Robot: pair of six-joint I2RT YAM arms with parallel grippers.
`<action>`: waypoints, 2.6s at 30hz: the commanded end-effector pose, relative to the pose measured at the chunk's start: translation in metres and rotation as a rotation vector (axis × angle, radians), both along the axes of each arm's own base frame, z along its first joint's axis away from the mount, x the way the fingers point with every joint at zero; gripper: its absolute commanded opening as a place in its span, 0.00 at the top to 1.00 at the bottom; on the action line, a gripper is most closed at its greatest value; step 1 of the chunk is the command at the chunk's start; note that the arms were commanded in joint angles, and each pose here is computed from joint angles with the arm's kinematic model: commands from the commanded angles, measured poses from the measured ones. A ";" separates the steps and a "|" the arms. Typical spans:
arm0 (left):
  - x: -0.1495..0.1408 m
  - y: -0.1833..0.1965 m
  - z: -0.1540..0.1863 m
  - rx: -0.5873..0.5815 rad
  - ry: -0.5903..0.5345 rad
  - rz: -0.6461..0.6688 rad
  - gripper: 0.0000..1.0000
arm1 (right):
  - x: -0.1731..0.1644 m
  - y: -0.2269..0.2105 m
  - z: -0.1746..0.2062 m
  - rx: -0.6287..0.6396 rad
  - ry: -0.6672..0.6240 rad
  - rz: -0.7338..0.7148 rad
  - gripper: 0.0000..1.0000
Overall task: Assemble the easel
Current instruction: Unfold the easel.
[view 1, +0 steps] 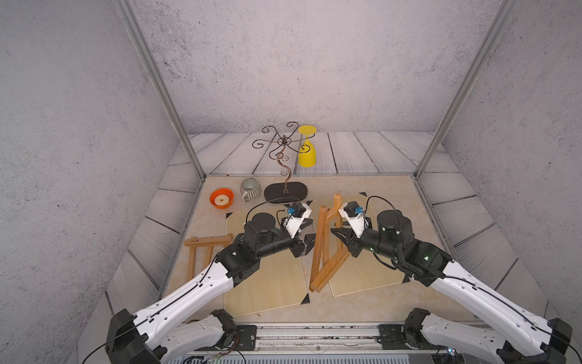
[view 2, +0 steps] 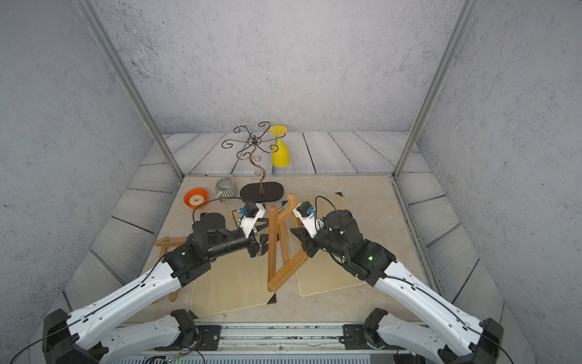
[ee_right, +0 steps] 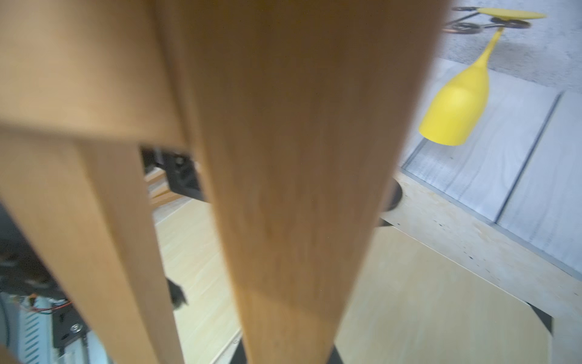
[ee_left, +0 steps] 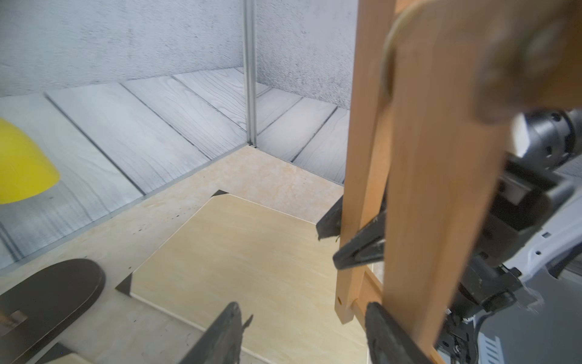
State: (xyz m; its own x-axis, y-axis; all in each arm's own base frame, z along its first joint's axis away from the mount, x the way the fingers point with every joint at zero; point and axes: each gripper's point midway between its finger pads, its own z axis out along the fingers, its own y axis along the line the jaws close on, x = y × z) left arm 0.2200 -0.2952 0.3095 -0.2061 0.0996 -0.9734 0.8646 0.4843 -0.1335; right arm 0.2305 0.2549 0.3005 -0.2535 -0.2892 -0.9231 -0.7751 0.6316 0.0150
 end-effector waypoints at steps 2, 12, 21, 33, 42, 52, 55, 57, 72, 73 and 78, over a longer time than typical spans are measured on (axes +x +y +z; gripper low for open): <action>0.019 0.035 -0.005 0.003 0.054 0.240 0.36 | 0.023 -0.021 0.025 0.021 -0.051 -0.182 1.00; -0.008 0.038 0.007 -0.048 0.038 0.210 0.36 | 0.062 -0.058 0.041 0.061 -0.006 -0.551 1.00; -0.024 0.034 -0.016 -0.081 -0.046 0.172 0.36 | 0.073 -0.094 0.058 0.244 0.204 -0.698 1.00; -0.012 -0.011 -0.014 -0.232 -0.030 0.078 0.36 | 0.057 -0.100 0.076 0.479 0.399 -0.623 1.00; -0.030 -0.034 0.007 -0.330 -0.087 -0.091 0.38 | 0.058 -0.097 0.084 0.619 0.471 -0.586 1.00; -0.011 -0.029 0.029 -0.424 -0.113 0.009 0.37 | 0.051 -0.084 0.076 0.677 0.559 -0.515 1.00; -0.013 -0.030 0.033 -0.435 -0.127 -0.004 0.37 | 0.051 -0.084 0.070 0.670 0.571 -0.519 1.00; -0.009 -0.032 0.033 -0.431 -0.122 0.009 0.38 | 0.051 -0.081 0.069 0.672 0.580 -0.507 1.00; 0.027 -0.004 0.025 -0.404 -0.096 0.248 0.42 | 0.043 -0.076 0.066 0.691 0.628 -0.462 1.00; 0.030 -0.001 0.025 -0.395 -0.097 0.266 0.42 | 0.043 -0.074 0.065 0.695 0.642 -0.453 1.00; 0.039 0.015 0.034 -0.434 -0.098 0.299 0.43 | 0.036 -0.075 0.059 0.672 0.651 -0.448 1.00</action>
